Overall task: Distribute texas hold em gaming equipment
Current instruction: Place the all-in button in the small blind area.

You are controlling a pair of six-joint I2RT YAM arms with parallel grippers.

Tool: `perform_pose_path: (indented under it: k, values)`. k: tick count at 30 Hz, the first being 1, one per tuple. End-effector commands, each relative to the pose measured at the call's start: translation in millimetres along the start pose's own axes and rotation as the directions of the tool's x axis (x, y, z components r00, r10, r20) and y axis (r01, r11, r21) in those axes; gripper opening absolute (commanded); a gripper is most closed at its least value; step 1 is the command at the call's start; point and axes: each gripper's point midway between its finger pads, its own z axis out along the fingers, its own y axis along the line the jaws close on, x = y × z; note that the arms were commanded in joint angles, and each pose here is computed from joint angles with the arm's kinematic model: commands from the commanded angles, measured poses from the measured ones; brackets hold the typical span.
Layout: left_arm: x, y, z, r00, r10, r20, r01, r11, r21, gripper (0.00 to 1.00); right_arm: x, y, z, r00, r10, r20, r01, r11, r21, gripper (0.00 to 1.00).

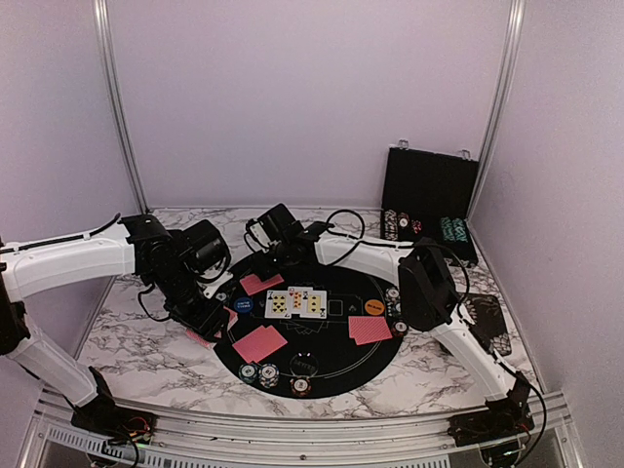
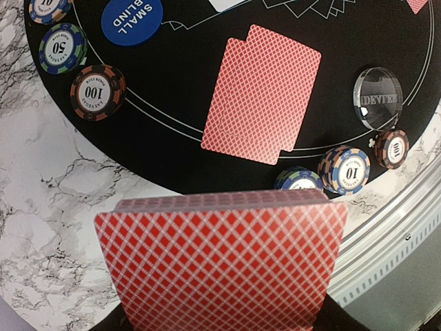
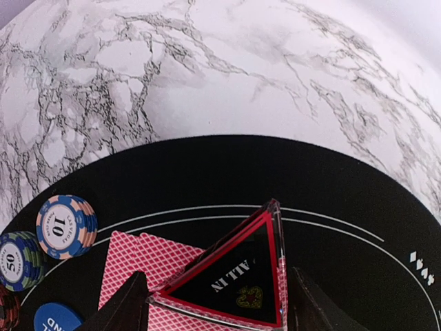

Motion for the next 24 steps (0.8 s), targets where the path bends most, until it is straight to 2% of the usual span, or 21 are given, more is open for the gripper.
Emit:
perform_pose_path:
  k: [1, 9, 16, 24]
  values:
    - [-1, -1, -8, 1.0, 0.008, 0.025, -0.009, 1.0, 0.015, 0.51, -29, 4, 2, 0.994, -0.01, 0.111, 0.011, 1.0, -0.012, 0.49]
    - [-3, -2, -8, 1.0, 0.016, 0.026, -0.016, 1.0, 0.017, 0.51, -40, 9, 13, 0.982, -0.016, 0.188, 0.024, 0.999, -0.039, 0.5]
    - [-4, -2, -8, 1.0, 0.017, 0.025, -0.017, 1.0, 0.018, 0.51, -39, 3, 22, 0.979, -0.011, 0.202, 0.021, 0.999, -0.048, 0.52]
    - [-7, -3, -7, 0.999, 0.024, 0.021, -0.024, 1.0, 0.018, 0.51, -43, 4, 16, 0.979, -0.007, 0.206, 0.021, 0.998, -0.063, 0.68]
